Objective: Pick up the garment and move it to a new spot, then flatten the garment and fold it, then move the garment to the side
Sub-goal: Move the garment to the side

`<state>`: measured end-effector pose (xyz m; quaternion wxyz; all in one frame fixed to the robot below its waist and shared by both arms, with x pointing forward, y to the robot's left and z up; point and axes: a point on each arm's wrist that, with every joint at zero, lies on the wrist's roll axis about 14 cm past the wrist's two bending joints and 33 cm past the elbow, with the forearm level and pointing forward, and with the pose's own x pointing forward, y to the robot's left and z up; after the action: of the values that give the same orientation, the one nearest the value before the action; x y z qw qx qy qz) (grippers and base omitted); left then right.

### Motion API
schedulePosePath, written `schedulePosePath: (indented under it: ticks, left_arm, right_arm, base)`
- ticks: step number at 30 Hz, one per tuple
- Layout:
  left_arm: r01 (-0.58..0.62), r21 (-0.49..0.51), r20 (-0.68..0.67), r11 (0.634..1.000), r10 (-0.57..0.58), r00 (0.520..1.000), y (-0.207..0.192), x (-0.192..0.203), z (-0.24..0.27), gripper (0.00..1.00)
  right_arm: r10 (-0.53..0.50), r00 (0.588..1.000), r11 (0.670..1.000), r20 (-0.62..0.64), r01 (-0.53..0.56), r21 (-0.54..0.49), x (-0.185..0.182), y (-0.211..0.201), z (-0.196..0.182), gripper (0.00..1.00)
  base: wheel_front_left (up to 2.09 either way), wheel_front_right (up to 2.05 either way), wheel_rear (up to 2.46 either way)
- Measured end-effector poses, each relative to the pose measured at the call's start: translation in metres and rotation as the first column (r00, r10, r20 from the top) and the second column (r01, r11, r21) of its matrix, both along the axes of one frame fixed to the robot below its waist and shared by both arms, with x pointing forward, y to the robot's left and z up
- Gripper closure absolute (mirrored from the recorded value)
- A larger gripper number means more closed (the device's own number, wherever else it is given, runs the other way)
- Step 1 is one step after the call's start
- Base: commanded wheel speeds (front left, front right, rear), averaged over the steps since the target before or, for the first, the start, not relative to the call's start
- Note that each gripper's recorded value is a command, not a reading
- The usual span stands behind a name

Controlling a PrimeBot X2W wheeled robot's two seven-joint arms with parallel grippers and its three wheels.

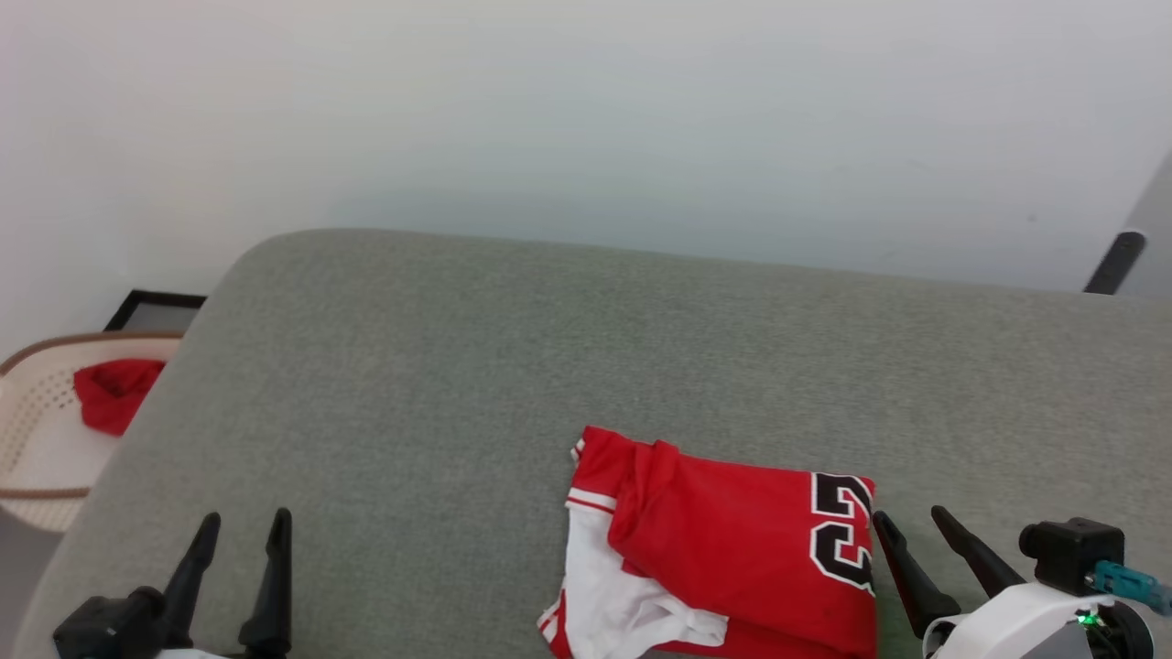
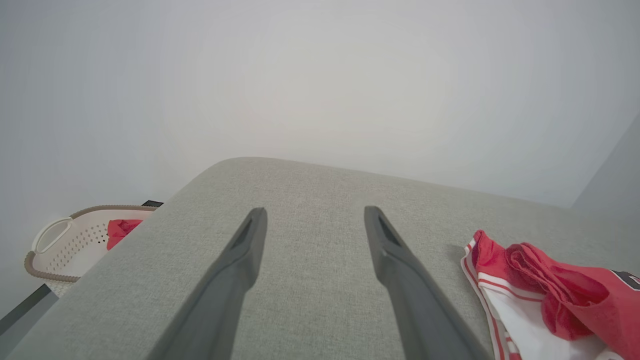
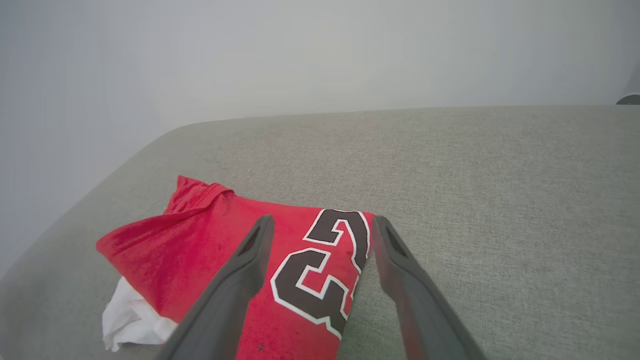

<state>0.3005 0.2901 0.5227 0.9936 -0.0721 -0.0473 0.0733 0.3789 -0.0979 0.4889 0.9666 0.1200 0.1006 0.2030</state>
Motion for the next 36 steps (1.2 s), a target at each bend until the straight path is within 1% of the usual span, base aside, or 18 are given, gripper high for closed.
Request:
schedulePosePath:
  ticks: [4,8,14,17,20,24,32,33,34,36]
  left_arm:
    - [-0.007,-0.006,-0.014,1.000,0.007,1.000,0.001,-0.003,-0.004,0.00]
    - [-0.001,-0.014,-0.029,1.000,0.001,1.000,-0.002,0.003,-0.008,0.00]
    - [-0.001,-0.028,-0.063,1.000,0.000,0.998,-0.004,0.013,-0.019,0.00]
    - [-0.002,-0.037,-0.078,0.999,-0.001,0.997,-0.006,0.017,-0.024,0.00]
    - [-0.003,-0.042,-0.091,0.999,-0.001,0.996,-0.006,0.020,-0.029,0.00]
    - [-0.008,-0.052,-0.101,0.999,0.003,0.995,-0.005,0.023,-0.033,0.00]
    - [-0.022,-0.059,-0.112,0.998,0.015,0.994,-0.002,0.024,-0.038,0.00]
    - [-0.024,-0.061,-0.113,0.998,0.017,0.993,-0.002,0.024,-0.039,0.00]
    - [-0.027,-0.062,-0.113,0.998,0.020,0.993,-0.001,0.023,-0.039,0.00]
    - [-0.031,-0.065,-0.113,0.997,0.023,0.993,-0.001,0.023,-0.040,0.00]
  right_arm:
    - [0.026,0.998,0.999,-0.049,-0.028,-0.033,0.004,0.006,-0.010,0.00]
    - [0.035,0.992,0.996,-0.119,-0.044,-0.075,0.009,0.004,-0.026,0.00]
    - [0.049,0.968,0.990,-0.245,-0.080,-0.117,0.015,0.004,-0.051,0.00]
    - [0.061,0.945,0.986,-0.321,-0.108,-0.131,0.014,0.008,-0.066,0.00]
    - [0.078,0.913,0.981,-0.401,-0.143,-0.134,0.008,0.014,-0.081,0.00]
    - [0.089,0.882,0.975,-0.462,-0.172,-0.141,0.009,0.019,-0.091,0.00]
    - [0.070,0.825,0.962,-0.561,-0.204,-0.179,0.013,0.021,-0.105,0.00]
    - [0.072,0.819,0.960,-0.569,-0.211,-0.183,0.013,0.022,-0.106,0.56]
    - [0.072,0.817,0.959,-0.572,-0.214,-0.184,0.014,0.023,-0.105,1.00]
    - [0.065,0.816,0.957,-0.574,-0.215,-0.197,0.017,0.021,-0.104,1.00]
  base:
    - [0.00,0.00,0.00]
    - [0.00,0.00,0.00]
    - [0.00,0.00,0.00]
    - [0.00,0.00,0.00]
    - [0.00,0.00,0.00]
    - [0.00,0.00,0.00]
    - [0.00,0.00,0.00]
    - [0.00,0.00,0.00]
    - [0.00,0.00,0.00]
    - [0.00,0.00,0.00]
